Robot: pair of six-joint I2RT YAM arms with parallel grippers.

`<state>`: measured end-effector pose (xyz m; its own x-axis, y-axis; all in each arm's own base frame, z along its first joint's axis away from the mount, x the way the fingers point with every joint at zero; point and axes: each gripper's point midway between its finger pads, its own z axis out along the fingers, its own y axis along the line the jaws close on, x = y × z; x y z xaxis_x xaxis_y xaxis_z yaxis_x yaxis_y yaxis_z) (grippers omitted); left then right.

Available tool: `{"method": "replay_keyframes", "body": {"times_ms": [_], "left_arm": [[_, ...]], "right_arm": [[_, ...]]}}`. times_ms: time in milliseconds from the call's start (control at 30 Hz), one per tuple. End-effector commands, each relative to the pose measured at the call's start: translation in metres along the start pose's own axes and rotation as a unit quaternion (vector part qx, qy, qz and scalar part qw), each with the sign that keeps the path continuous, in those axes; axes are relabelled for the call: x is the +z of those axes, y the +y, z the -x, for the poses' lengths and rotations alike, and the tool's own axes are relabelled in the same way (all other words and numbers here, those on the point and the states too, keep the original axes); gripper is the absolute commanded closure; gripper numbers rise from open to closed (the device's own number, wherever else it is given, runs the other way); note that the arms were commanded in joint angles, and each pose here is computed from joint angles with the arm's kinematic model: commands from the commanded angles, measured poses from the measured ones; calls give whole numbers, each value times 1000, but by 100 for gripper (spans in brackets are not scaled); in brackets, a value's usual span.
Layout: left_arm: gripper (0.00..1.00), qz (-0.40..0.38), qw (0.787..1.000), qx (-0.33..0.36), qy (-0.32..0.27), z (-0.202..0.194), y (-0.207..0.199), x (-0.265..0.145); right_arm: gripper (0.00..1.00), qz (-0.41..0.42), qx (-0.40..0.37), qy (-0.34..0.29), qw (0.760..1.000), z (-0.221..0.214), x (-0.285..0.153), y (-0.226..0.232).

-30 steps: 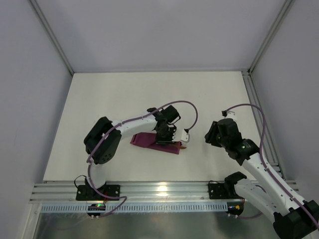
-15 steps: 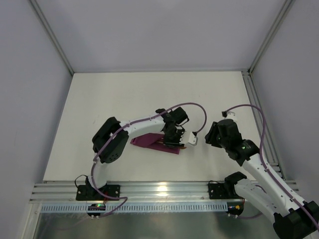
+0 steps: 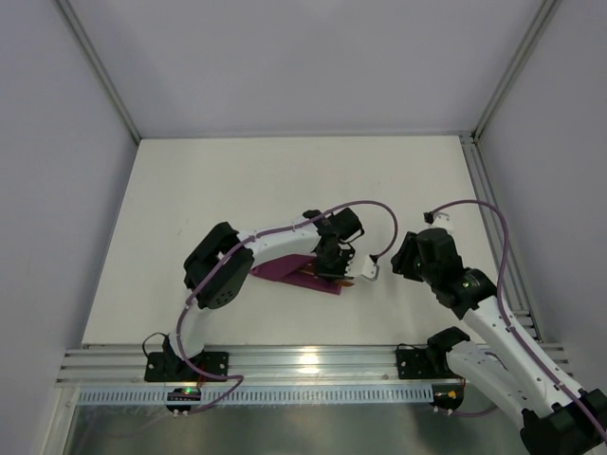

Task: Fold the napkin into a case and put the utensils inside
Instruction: Stuff the knife into the folded napkin.

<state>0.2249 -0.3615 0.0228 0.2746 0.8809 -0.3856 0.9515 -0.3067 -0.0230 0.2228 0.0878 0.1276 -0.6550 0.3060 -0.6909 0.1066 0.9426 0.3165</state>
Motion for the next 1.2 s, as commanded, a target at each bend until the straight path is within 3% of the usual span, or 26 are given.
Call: {"method": "replay_keyframes", "body": {"times_ms": [0,233,500,867,933,1167], "left_arm": [[89,6,1000,6,0,4,-1,-6],[100,19,999,6,31,-16,-9,-11],[100,38,999,-9,16,-17,-11,-28],[100,37,999,-15,9,-27,-17,-26],[100,41,999,-14,8,-28,-18,-27],[100,53,999,-12,3,-30,-16,-31]], "right_arm": [[56,2,-2,-11,1000,4,1,0],[56,7,-2,-14,1000,7,2,3],[56,19,-2,2,1000,3,9,10],[55,180,69,68,979,-28,72,80],[56,183,79,97,975,-43,86,82],[56,217,91,106,966,-51,96,93]]}}
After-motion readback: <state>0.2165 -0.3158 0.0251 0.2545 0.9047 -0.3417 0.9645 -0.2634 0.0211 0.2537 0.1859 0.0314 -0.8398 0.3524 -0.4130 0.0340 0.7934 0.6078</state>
